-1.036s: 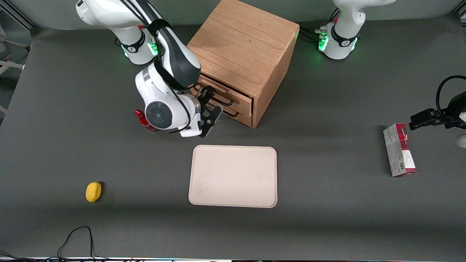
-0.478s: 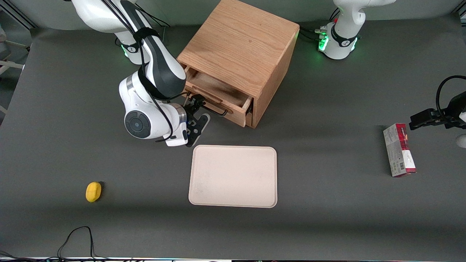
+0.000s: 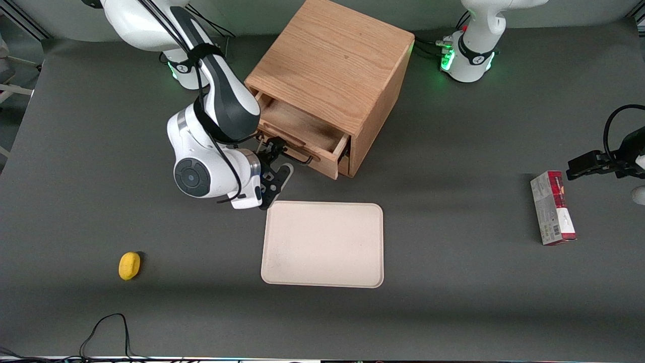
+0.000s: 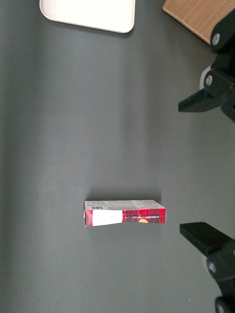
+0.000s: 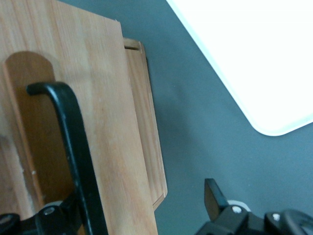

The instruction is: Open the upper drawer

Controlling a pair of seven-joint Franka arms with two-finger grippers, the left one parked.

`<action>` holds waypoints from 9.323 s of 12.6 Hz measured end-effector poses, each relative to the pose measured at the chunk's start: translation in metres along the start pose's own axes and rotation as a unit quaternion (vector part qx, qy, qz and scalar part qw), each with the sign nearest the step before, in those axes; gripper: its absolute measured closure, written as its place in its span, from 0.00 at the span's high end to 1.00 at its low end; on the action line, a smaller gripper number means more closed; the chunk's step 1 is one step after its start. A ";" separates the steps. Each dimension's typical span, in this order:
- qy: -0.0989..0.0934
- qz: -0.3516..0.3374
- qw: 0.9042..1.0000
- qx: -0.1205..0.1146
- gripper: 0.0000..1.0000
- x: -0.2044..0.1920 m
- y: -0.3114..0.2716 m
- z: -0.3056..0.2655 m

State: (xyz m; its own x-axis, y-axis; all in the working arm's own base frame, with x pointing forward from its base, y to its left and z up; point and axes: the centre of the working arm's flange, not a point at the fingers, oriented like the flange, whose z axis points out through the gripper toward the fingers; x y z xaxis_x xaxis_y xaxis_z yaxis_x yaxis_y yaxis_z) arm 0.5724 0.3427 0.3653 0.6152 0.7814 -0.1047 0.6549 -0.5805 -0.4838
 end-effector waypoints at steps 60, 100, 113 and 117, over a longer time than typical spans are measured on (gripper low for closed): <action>0.071 0.004 0.997 -0.044 1.00 -0.019 0.087 -0.094; 0.072 0.025 0.995 -0.061 1.00 -0.029 0.131 -0.090; 0.011 0.039 0.994 -0.101 1.00 -0.048 0.095 -0.138; -0.049 0.104 0.977 -0.179 1.00 -0.089 0.060 -0.153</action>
State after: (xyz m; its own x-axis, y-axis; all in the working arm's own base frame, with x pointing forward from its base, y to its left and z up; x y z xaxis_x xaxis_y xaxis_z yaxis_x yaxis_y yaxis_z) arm 0.6238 0.2031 0.4790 0.7180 0.6460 -0.2592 0.6424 -0.7584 -0.1104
